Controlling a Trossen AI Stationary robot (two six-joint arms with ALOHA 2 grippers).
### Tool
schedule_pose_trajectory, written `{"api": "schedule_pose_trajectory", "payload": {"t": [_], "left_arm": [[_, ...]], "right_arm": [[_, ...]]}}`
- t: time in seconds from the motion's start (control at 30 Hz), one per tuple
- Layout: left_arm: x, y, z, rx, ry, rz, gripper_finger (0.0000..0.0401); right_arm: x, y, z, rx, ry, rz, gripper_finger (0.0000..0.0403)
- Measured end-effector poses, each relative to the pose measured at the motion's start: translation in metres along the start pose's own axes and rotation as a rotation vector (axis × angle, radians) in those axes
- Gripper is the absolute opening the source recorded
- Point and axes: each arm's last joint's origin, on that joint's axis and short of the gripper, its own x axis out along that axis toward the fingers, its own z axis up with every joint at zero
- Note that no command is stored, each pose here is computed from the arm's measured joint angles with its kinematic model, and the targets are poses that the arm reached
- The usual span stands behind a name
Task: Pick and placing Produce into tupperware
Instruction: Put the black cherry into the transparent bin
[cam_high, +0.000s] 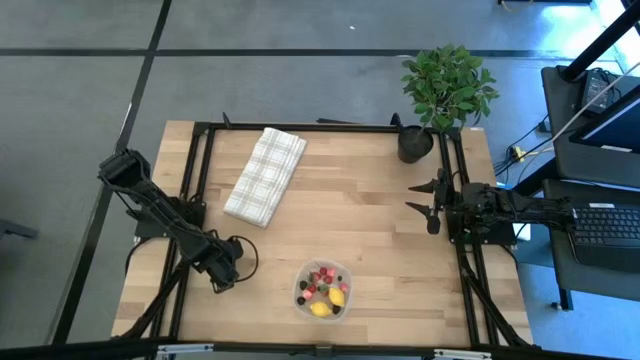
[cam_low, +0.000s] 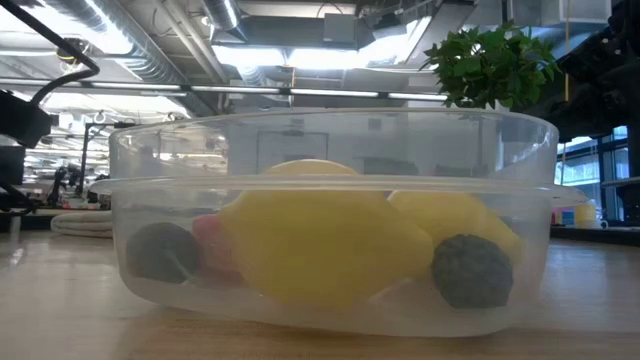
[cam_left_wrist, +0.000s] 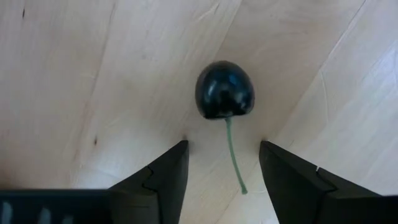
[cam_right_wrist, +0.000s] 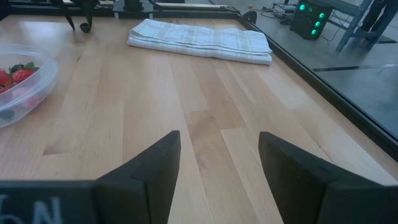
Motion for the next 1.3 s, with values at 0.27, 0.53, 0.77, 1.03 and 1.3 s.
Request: {"api": "schedule_pose_trajectory", "payload": {"t": [0.27, 0.53, 0.77, 1.03, 1.3], "left_arm": [[0.000, 0.000, 0.000, -0.001, -0.009, 0.005, 0.0128], [0.001, 0.001, 0.000, 0.002, -0.013, 0.009, 0.0065], [0.001, 0.001, 0.000, 0.003, -0.016, 0.010, 0.0010], [0.001, 0.001, 0.000, 0.003, -0.016, 0.011, 0.0003], [-0.017, 0.000, 0.011, 0.002, -0.003, -0.076, 0.0002]], "right_arm": [[0.000, 0.000, 0.000, 0.000, 0.000, 0.000, 0.0219], [0.000, 0.000, 0.000, 0.000, 0.000, 0.000, 0.0219], [0.000, 0.000, 0.000, 0.000, 0.000, 0.000, 0.0219], [0.000, 0.000, 0.000, 0.000, 0.000, 0.000, 0.0219], [0.000, 0.000, 0.000, 0.000, 0.000, 0.000, 0.0219]]}}
